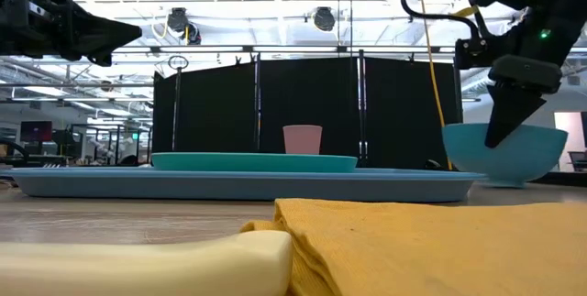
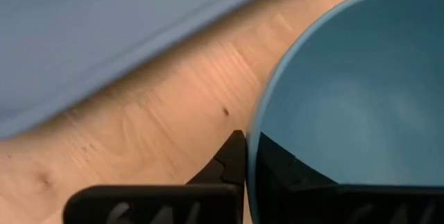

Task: Set up tray
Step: Put the blue bowl on top of the blue plate

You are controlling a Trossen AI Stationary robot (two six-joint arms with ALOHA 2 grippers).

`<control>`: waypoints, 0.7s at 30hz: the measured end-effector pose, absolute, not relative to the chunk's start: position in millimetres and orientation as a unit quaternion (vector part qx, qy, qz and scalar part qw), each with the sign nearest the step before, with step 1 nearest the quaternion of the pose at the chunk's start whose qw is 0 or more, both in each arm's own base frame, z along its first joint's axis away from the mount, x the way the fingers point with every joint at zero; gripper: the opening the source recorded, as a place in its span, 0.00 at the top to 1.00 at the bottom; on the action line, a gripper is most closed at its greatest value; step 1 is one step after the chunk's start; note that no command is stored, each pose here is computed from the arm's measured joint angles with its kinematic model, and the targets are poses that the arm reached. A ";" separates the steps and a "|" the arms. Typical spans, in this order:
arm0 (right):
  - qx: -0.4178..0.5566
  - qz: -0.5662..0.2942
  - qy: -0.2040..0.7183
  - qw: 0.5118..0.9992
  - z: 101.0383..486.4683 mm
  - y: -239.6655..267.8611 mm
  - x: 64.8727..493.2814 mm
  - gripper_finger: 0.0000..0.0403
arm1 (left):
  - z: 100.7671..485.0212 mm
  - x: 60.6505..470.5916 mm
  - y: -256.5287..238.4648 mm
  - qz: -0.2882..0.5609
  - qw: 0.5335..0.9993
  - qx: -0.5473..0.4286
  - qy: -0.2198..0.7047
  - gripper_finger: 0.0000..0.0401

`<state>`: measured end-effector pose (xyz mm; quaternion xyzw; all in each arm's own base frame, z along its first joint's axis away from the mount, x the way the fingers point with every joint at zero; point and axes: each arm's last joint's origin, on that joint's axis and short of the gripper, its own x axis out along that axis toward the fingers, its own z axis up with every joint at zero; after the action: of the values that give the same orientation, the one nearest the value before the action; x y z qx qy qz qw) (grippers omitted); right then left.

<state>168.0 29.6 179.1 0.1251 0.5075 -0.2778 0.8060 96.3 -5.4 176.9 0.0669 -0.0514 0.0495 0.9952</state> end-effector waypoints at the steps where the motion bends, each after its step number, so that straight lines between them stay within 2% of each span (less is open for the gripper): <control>1: 0.122 -0.277 0.503 0.810 179.4 29.6 168.9 1.00 | 176.9 96.2 -5.4 0.050 0.995 0.067 -0.051 0.94; 11: 0.092 -0.262 0.459 0.844 197.4 31.8 182.4 1.00 | 176.9 96.3 -5.4 0.049 0.995 0.067 -0.051 0.94; 21: 0.065 -0.201 0.383 0.899 222.2 37.3 204.4 1.00 | 176.9 96.3 -5.4 0.050 0.995 0.067 -0.051 0.94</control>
<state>204.4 37.3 222.2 0.0653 0.3829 -0.2011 0.8993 96.3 -5.4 176.9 0.0669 -0.0512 0.0495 0.9952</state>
